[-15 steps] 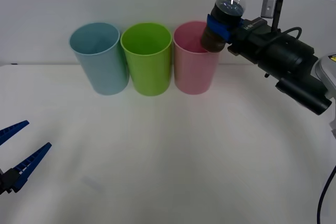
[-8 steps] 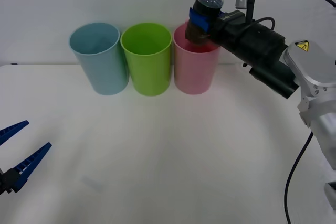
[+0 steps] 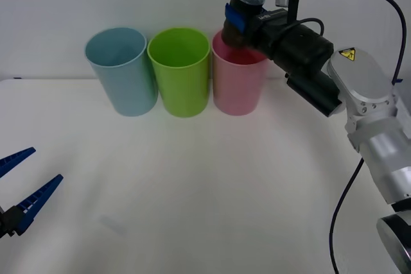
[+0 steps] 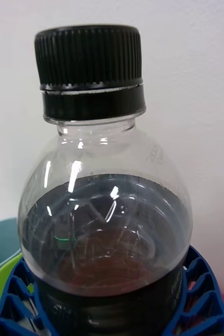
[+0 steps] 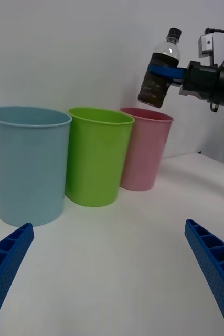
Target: Grasp the object on the table and drop it into the matching bin: aluminum can to the light blue bin, PET bottle to the pink bin.
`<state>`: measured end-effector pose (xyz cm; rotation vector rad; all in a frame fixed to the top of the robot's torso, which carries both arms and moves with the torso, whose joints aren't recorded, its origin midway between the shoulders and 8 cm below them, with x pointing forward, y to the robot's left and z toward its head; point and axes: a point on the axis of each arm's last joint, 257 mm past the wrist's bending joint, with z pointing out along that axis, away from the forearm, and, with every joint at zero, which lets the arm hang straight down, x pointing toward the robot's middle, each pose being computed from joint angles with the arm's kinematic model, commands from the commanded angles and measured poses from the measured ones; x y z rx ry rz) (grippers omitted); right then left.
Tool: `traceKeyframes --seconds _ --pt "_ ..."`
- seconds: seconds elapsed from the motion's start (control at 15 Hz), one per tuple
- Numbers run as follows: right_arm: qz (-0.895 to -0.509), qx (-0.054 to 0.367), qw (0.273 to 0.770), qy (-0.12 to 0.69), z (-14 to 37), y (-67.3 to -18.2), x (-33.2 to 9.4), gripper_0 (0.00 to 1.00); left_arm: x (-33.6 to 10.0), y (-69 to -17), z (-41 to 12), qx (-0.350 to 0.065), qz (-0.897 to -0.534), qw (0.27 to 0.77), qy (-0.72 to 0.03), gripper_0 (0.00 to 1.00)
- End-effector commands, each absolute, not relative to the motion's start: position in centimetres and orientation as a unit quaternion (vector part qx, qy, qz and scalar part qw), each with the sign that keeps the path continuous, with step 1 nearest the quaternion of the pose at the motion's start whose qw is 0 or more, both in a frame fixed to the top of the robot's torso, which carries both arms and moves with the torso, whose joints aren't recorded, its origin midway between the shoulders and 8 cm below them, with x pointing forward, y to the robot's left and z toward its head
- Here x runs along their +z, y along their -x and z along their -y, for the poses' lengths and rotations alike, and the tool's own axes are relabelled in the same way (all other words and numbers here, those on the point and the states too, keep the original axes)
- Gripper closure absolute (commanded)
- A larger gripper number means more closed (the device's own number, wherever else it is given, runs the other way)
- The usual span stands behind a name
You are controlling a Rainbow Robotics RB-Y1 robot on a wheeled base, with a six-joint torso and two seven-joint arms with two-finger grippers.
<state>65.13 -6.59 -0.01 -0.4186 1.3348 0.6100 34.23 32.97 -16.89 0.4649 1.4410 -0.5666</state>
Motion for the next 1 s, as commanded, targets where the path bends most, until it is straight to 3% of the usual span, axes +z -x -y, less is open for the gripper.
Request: traceKeyframes --seconds 0.07,0.4,0.53,0.6,0.67,0.8,0.87,1.0 --pt "-0.604 0.264 0.730 0.181 6.61 -65.52 0.02 1.00 -16.89 -34.23 -32.97 -0.253 -0.645 0.691 -0.208 0.00" --pt "-0.604 0.259 0.731 0.181 6.74 -65.62 0.00 1.00 -16.89 -34.23 -32.97 -0.253 -0.645 0.691 -0.208 0.00" --pt "-0.606 0.258 0.731 0.181 6.87 -65.66 -0.15 0.94 -16.89 -34.23 -32.97 -0.253 -0.645 0.691 -0.208 0.00" --pt "-0.604 0.258 0.732 0.182 6.88 -65.65 0.03 0.85 -16.89 -34.23 -32.97 -0.253 -0.645 0.691 -0.208 0.00" --pt "-0.605 0.257 0.731 0.183 6.89 -65.63 -0.09 0.67 -16.89 -34.23 -32.97 -0.253 -0.645 0.691 -0.208 0.00" --pt "-0.604 0.255 0.732 0.183 6.96 -65.67 0.02 0.11 -16.89 -34.23 -32.97 -0.253 -0.645 0.691 -0.208 0.00" --pt "-0.606 0.255 0.731 0.183 6.99 -65.68 -0.15 0.00 -16.89 -34.23 -32.97 -0.253 -0.645 0.691 -0.208 0.00" --pt "-0.606 0.255 0.731 0.184 7.14 -65.68 -0.14 0.00 -16.89 -34.23 -32.97 -0.253 -0.645 0.691 -0.208 0.00"
